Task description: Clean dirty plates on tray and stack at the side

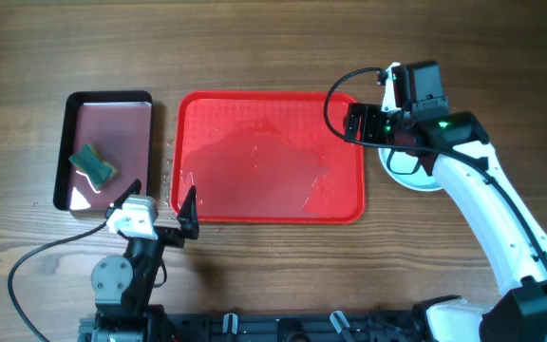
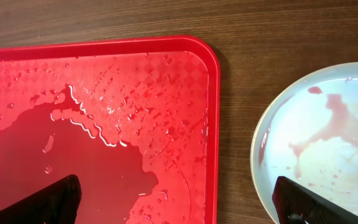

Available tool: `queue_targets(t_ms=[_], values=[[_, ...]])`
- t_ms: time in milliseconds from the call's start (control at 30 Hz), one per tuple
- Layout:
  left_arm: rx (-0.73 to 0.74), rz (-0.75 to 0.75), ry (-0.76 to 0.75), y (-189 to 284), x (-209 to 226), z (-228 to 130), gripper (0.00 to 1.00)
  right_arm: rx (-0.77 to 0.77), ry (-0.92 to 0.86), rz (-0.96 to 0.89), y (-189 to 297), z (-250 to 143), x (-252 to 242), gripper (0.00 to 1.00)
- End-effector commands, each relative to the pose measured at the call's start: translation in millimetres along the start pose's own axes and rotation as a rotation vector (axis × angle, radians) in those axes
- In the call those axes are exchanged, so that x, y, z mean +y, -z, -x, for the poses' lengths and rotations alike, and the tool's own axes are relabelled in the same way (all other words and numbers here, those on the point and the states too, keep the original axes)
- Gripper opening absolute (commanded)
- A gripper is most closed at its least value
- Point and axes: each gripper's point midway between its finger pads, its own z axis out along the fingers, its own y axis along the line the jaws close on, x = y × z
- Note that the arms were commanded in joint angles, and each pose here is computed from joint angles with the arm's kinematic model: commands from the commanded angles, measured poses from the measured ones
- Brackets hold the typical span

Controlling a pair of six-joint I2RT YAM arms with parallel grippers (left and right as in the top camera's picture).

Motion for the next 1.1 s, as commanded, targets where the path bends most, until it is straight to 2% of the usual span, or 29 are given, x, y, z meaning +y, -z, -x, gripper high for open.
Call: queue_targets(t_ms=[0, 433, 567, 633, 700, 833, 933, 1067], values=[[-0.010, 0.014, -0.022, 0.1, 3.3, -0.3, 1.00, -0.031, 0.004, -0.076, 0.0, 8.8, -11.7, 1.00], [-0.009, 0.014, -0.022, 0.1, 3.3, -0.4, 1.00, -0.039, -0.003, -0.093, -0.1, 10.2, -14.7, 1.00], [-0.010, 0.014, -0.022, 0.1, 3.3, -0.3, 1.00, -0.089, 0.000, -0.052, 2.7, 22.3, -6.4, 1.00], [-0.009, 0.014, -0.022, 0.1, 3.3, -0.4, 1.00, -0.153, 0.006, -0.038, 15.6, 34.5, -2.6, 1.00], [-0.009, 0.014, -0.022, 0.1, 3.3, -0.4, 1.00, -0.286, 0.049, -0.011, 46.4, 50.3, 3.3, 1.00], [-0.009, 0.014, -0.022, 0.1, 3.3, -0.4, 1.00, -0.517, 0.061, 0.003, 91.1, 54.2, -0.2, 1.00], [-0.010, 0.014, -0.022, 0.1, 3.3, -0.3, 1.00, -0.715, 0.045, -0.003, 128.7, 34.4, -13.9, 1.00], [-0.010, 0.014, -0.022, 0.1, 3.3, -0.3, 1.00, -0.868, 0.050, 0.015, 139.5, -6.4, -28.4, 1.00]])
